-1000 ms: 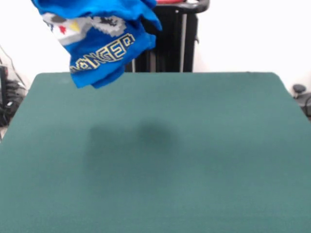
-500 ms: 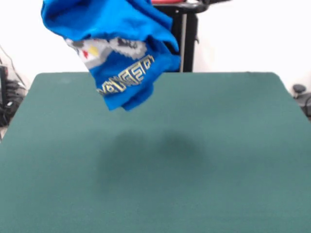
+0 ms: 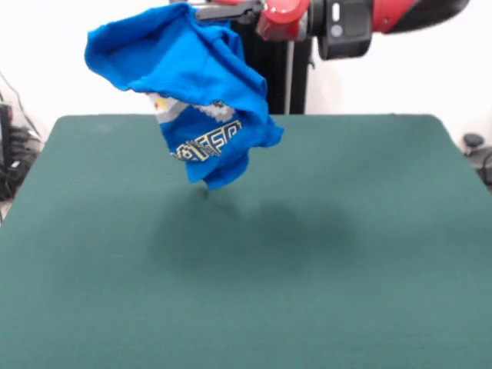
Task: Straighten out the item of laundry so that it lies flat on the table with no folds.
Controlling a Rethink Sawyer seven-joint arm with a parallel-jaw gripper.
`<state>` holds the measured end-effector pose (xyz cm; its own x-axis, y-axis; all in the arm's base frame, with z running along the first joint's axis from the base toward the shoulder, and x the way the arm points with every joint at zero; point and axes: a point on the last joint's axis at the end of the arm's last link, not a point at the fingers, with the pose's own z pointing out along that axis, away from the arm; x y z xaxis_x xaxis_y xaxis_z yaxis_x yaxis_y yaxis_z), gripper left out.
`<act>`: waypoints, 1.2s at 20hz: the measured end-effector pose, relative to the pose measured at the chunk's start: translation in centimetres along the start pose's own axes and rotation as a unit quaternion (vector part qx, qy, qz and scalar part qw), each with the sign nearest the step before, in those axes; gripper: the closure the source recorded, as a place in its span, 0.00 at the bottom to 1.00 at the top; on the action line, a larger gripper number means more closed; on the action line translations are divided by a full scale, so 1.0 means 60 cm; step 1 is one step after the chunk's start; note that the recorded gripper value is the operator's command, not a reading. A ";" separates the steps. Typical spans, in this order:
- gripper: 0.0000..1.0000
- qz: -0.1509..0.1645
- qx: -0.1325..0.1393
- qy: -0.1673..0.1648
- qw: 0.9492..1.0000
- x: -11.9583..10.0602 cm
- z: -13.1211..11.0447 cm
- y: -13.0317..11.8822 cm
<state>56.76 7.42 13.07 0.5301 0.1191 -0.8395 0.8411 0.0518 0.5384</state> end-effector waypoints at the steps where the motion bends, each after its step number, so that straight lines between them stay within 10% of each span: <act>1: 1.00 0.007 0.000 -0.010 1.000 0.004 -0.001 -0.004; 24: 1.00 0.162 -0.033 -0.149 0.975 0.132 -0.016 -0.080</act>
<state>56.85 9.07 3.92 0.7827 -0.1521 -0.6035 0.6209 0.1247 0.7739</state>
